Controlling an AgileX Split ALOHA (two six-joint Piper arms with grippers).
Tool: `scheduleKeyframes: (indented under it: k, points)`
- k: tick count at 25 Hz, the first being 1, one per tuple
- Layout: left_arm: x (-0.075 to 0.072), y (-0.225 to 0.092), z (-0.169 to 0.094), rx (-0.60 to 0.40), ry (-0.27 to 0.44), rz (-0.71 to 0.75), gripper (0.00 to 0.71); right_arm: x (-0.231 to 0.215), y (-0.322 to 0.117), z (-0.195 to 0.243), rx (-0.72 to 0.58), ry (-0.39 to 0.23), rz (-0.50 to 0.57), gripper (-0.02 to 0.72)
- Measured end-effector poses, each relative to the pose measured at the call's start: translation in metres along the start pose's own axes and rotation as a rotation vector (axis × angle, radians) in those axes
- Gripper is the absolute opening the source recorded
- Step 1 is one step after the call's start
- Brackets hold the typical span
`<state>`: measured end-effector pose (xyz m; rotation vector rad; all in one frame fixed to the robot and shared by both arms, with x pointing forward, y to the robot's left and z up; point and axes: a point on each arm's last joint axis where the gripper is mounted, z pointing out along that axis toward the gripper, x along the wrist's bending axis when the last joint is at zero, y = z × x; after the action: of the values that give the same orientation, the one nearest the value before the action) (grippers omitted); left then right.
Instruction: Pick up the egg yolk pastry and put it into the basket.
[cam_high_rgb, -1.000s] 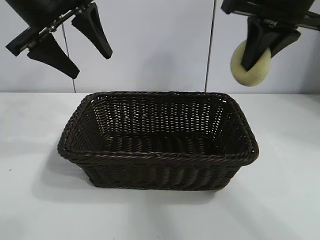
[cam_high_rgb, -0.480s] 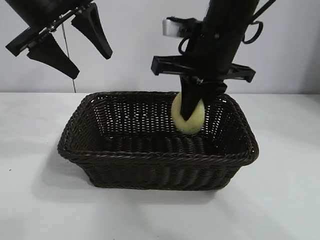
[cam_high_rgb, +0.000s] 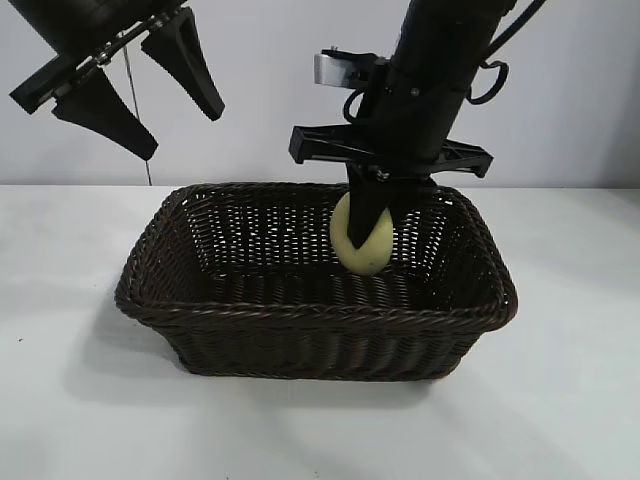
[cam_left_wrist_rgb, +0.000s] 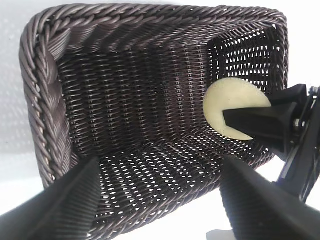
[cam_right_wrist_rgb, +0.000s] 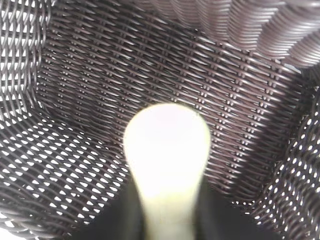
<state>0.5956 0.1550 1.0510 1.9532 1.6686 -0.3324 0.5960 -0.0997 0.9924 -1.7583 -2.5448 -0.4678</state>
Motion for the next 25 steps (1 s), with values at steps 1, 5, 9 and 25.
scheduleKeyframes:
  k: [1,5,9,25]
  points:
    - [0.000,0.000,0.000,0.000,0.000,0.000,0.498,0.000,0.000,0.000,-0.001,0.000,0.000,0.413]
    - [0.000,0.000,0.000,0.000,0.000,0.000,0.498,0.000,0.001,-0.001,-0.004,0.001,0.006,0.532]
    - [0.000,0.000,0.000,0.004,0.000,0.000,0.498,0.001,0.001,-0.003,-0.009,0.002,0.005,0.546]
    - [0.000,-0.001,0.000,0.008,-0.001,0.000,0.498,-0.017,0.003,-0.071,-0.061,0.003,0.027,0.549]
